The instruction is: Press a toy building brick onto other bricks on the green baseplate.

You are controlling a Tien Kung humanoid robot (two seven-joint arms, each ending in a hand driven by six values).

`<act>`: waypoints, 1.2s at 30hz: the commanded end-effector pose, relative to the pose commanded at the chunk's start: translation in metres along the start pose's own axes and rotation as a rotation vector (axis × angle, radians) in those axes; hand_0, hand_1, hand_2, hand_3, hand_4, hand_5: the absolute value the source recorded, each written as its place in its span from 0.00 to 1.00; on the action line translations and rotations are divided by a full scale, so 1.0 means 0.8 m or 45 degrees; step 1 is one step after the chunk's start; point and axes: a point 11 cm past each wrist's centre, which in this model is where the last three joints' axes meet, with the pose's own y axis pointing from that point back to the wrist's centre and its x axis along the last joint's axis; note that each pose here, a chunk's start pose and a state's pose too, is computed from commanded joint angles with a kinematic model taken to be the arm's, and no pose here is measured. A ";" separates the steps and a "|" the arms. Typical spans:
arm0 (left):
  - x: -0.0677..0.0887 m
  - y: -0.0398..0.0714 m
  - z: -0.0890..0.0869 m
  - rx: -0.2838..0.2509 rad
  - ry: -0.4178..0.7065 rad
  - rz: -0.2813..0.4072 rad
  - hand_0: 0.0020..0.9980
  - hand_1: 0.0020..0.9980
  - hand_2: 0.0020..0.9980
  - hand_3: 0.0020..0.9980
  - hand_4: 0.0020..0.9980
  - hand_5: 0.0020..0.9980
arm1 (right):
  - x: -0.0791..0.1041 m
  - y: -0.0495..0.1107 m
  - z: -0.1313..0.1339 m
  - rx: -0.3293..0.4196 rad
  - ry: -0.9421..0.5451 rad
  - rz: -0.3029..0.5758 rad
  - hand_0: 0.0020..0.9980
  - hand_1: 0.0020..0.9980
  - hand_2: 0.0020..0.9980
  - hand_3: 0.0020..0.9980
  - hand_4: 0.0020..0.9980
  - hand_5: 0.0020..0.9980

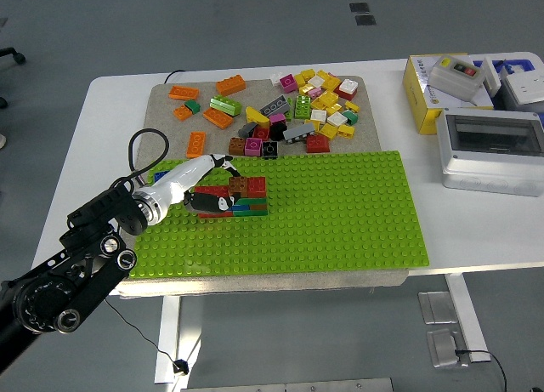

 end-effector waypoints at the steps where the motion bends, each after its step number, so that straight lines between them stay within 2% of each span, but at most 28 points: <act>1: -0.001 0.000 -0.001 0.002 0.001 -0.001 1.00 0.99 0.96 0.57 0.64 0.27 | 0.000 0.000 0.000 0.000 0.000 0.000 0.71 0.64 0.41 0.74 0.61 1.00; 18: -0.004 -0.002 -0.007 0.006 0.018 -0.005 1.00 0.99 0.96 0.57 0.63 0.27 | -0.001 0.000 0.000 0.005 0.001 -0.001 0.71 0.64 0.41 0.74 0.61 1.00; 19: -0.004 -0.002 -0.007 0.005 0.018 -0.005 1.00 0.99 0.97 0.60 0.62 0.27 | -0.001 0.000 0.000 0.005 0.001 -0.001 0.70 0.64 0.41 0.74 0.61 1.00; 24: -0.004 -0.002 -0.005 -0.006 0.019 -0.007 1.00 0.99 0.97 0.60 0.62 0.27 | -0.001 0.000 0.000 0.006 0.000 -0.001 0.70 0.64 0.41 0.74 0.61 1.00; 25: -0.004 -0.002 -0.005 -0.007 0.019 -0.007 1.00 0.99 0.97 0.64 0.62 0.26 | -0.001 0.000 0.000 0.006 0.000 -0.002 0.71 0.64 0.41 0.74 0.61 1.00; 36: -0.005 -0.002 -0.004 -0.014 0.019 -0.013 1.00 0.99 0.97 0.67 0.63 0.26 | 0.000 0.000 -0.001 0.010 0.000 -0.001 0.71 0.64 0.41 0.74 0.61 1.00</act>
